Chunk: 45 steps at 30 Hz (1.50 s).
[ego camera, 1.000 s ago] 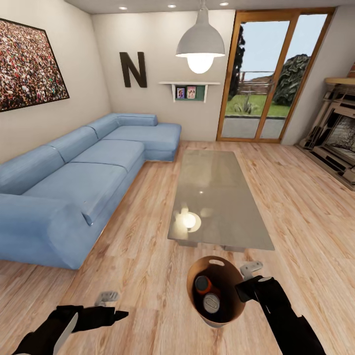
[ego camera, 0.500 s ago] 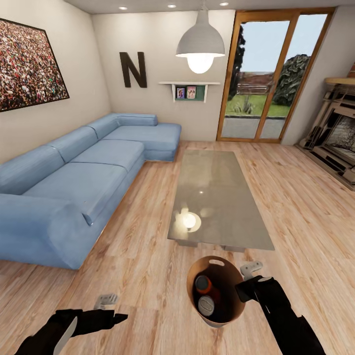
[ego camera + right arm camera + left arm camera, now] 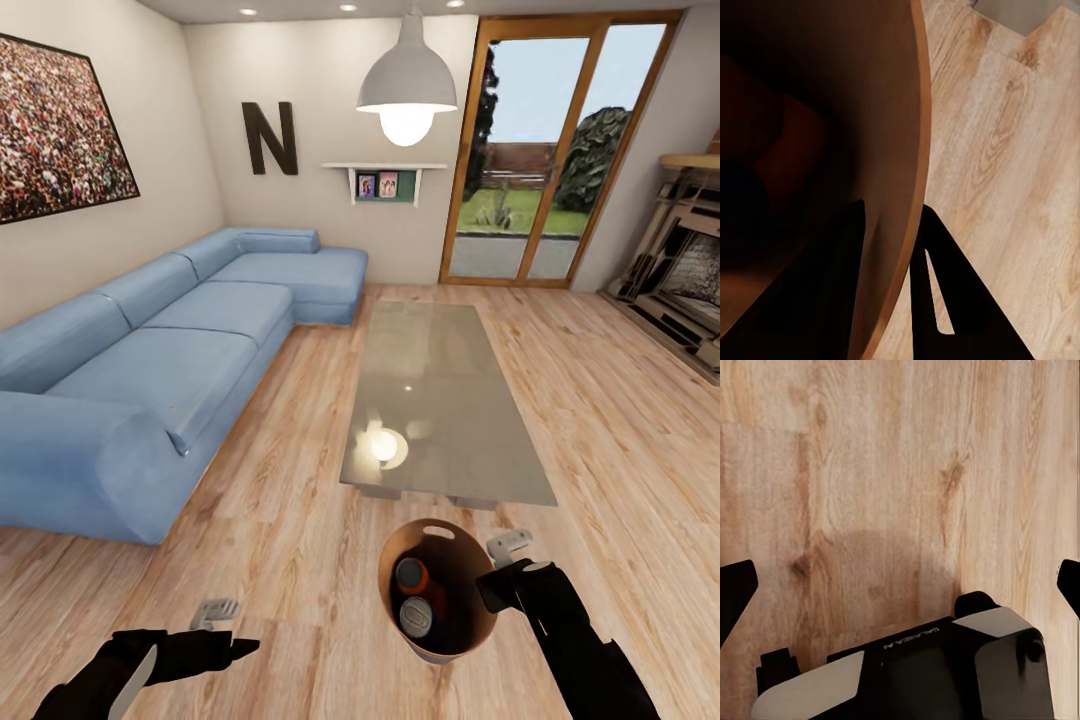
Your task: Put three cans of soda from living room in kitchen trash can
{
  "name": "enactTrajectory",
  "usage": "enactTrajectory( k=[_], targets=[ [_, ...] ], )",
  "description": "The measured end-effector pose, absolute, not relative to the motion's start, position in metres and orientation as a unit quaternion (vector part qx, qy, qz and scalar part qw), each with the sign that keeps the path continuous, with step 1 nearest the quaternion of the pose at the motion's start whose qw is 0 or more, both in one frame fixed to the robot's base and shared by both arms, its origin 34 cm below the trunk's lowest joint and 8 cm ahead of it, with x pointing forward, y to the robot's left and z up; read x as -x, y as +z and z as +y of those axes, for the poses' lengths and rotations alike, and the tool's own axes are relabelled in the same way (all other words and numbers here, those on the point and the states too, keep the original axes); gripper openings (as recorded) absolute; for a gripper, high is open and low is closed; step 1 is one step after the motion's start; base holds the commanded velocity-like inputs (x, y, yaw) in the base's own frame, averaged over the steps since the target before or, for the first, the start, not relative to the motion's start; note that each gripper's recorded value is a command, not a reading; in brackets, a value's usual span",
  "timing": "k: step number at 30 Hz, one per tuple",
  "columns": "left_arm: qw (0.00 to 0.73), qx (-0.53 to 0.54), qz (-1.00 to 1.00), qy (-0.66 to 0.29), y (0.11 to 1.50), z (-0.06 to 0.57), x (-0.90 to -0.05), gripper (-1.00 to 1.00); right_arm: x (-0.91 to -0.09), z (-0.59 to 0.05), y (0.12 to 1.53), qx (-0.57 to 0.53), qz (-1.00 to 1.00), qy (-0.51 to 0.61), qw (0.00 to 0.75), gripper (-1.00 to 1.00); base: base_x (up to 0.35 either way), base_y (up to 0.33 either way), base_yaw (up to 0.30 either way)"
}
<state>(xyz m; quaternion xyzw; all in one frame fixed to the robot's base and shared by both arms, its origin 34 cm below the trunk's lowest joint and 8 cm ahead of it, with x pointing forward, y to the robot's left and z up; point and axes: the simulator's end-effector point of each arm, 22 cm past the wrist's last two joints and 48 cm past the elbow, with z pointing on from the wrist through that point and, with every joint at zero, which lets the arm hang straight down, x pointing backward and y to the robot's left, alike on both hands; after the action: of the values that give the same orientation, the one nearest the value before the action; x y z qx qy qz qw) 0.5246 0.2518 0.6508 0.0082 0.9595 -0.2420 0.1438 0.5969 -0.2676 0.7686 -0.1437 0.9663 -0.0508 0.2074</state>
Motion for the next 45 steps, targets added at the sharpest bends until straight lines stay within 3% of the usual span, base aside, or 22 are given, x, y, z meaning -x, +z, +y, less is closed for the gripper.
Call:
enactTrajectory(
  k=[8,16,45],
  targets=[
    [0.144,-0.01,0.955,-0.259,0.655,0.247,-0.525,1.0,-0.597,-0.268,0.768,0.144,0.966,-0.051,0.207,-1.0,0.0,0.0,0.0],
    [0.139,-0.034,0.9,-0.412,0.703,0.213,-0.512,1.0,-0.598,-0.268,0.769,0.145,0.966,-0.051,0.209,-1.0,0.0,0.0,0.0],
    [0.137,-0.035,0.896,-0.42,0.696,0.211,-0.512,1.0,-0.599,-0.268,0.759,0.145,0.966,-0.051,0.21,-1.0,0.0,0.0,0.0]
  ],
)
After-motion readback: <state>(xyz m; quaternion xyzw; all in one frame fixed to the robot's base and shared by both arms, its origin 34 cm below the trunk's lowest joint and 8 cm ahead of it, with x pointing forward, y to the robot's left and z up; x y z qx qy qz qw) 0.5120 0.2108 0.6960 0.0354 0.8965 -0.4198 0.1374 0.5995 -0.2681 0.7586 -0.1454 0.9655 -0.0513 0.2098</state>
